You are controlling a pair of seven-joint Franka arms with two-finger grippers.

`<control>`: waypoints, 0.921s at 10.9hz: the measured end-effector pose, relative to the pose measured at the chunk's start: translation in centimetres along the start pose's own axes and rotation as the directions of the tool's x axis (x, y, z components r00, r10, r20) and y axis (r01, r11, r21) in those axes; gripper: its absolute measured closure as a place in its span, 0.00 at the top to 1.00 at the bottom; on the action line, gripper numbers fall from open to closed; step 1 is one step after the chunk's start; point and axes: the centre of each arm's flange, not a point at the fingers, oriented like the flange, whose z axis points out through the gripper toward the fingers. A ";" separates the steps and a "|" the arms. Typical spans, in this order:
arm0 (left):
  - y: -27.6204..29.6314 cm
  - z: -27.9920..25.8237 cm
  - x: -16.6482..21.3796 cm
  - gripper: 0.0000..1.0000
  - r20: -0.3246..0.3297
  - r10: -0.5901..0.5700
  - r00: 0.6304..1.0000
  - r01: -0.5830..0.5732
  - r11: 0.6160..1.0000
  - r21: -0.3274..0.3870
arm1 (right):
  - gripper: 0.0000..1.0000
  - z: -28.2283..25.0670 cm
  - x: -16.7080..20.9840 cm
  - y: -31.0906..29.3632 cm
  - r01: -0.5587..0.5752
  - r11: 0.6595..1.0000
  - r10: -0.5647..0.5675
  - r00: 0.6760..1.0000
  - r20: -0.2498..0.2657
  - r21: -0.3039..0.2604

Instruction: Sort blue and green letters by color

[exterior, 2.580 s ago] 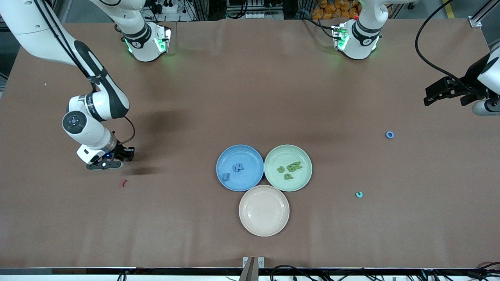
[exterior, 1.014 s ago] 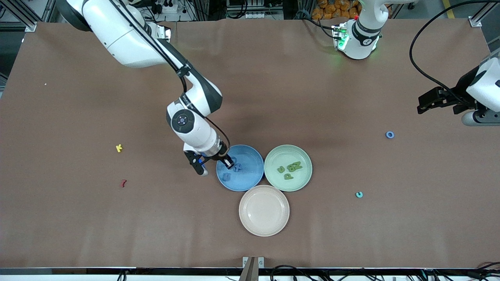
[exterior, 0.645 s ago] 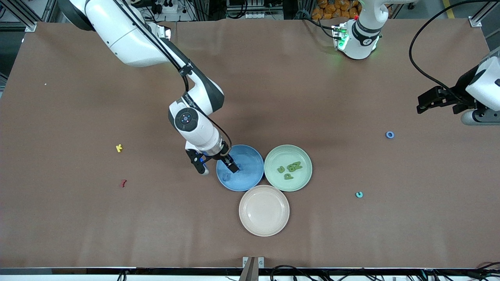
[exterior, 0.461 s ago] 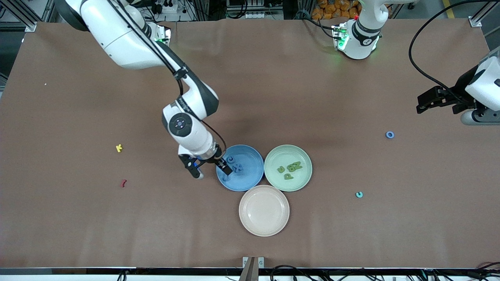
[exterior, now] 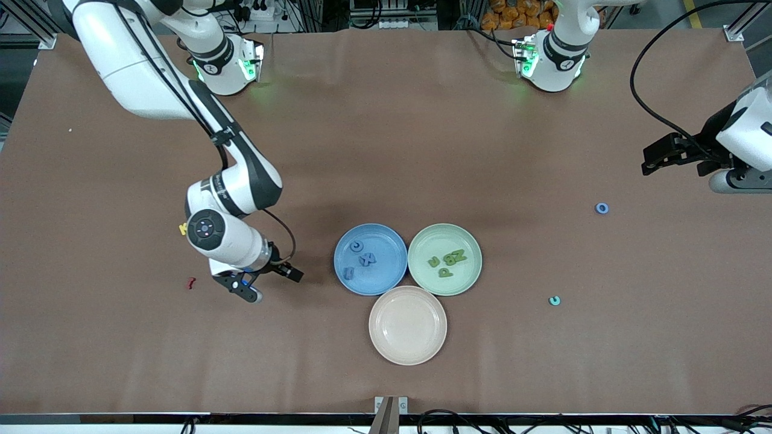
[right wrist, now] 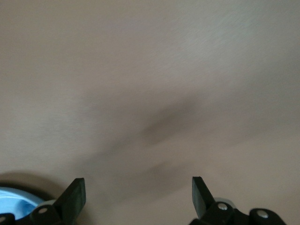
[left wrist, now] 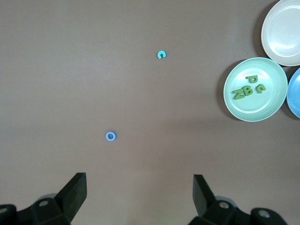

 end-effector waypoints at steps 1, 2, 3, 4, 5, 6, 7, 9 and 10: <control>0.0 0.0 0.0 1.00 0.000 0.000 1.000 0.000 1.000 0.000 | 1.00 -0.4 0.0 1.2 0.052 0.998 -0.052 0.999 -0.004 -0.020; 0.0 0.0 0.0 1.00 0.000 0.001 1.000 -0.001 1.000 0.000 | 1.00 -1.1 -0.2 2.6 0.096 0.995 -0.096 0.995 -0.007 -0.037; 0.0 0.0 0.0 1.00 0.001 0.001 1.000 -0.001 1.000 0.000 | 1.00 -2.1 -0.3 4.2 0.142 0.989 -0.142 0.990 -0.009 -0.051; 0.0 0.1 0.0 1.00 0.001 0.001 1.000 -0.001 1.000 0.000 | 1.00 -3.4 -0.5 5.9 0.188 0.980 -0.189 0.982 -0.011 -0.062; 0.0 0.1 0.0 1.00 0.001 0.001 1.000 -0.001 1.000 0.000 | 1.00 -5.0 -1.2 7.3 0.231 0.970 -0.233 0.972 -0.018 -0.073; 0.0 0.1 0.0 1.00 0.001 0.001 1.000 -0.001 1.000 0.000 | 1.00 -7.0 -2.2 8.4 0.281 0.956 -0.285 0.958 -0.032 -0.084; 0.0 0.1 0.0 1.00 0.001 0.001 1.000 -0.001 1.000 0.000 | 1.00 -9.3 -3.3 9.4 0.334 0.937 -0.339 0.940 -0.036 -0.103; 0.1 0.1 0.1 1.00 0.002 0.001 1.000 -0.001 1.000 0.000 | 1.00 -15.2 -4.0 11.9 0.400 0.905 -0.408 0.912 -0.030 -0.145; 0.1 0.1 0.1 1.00 0.000 0.001 1.000 -0.001 1.000 0.000 | 1.00 -18.1 -4.1 12.9 0.407 0.900 -0.418 0.907 -0.047 -0.155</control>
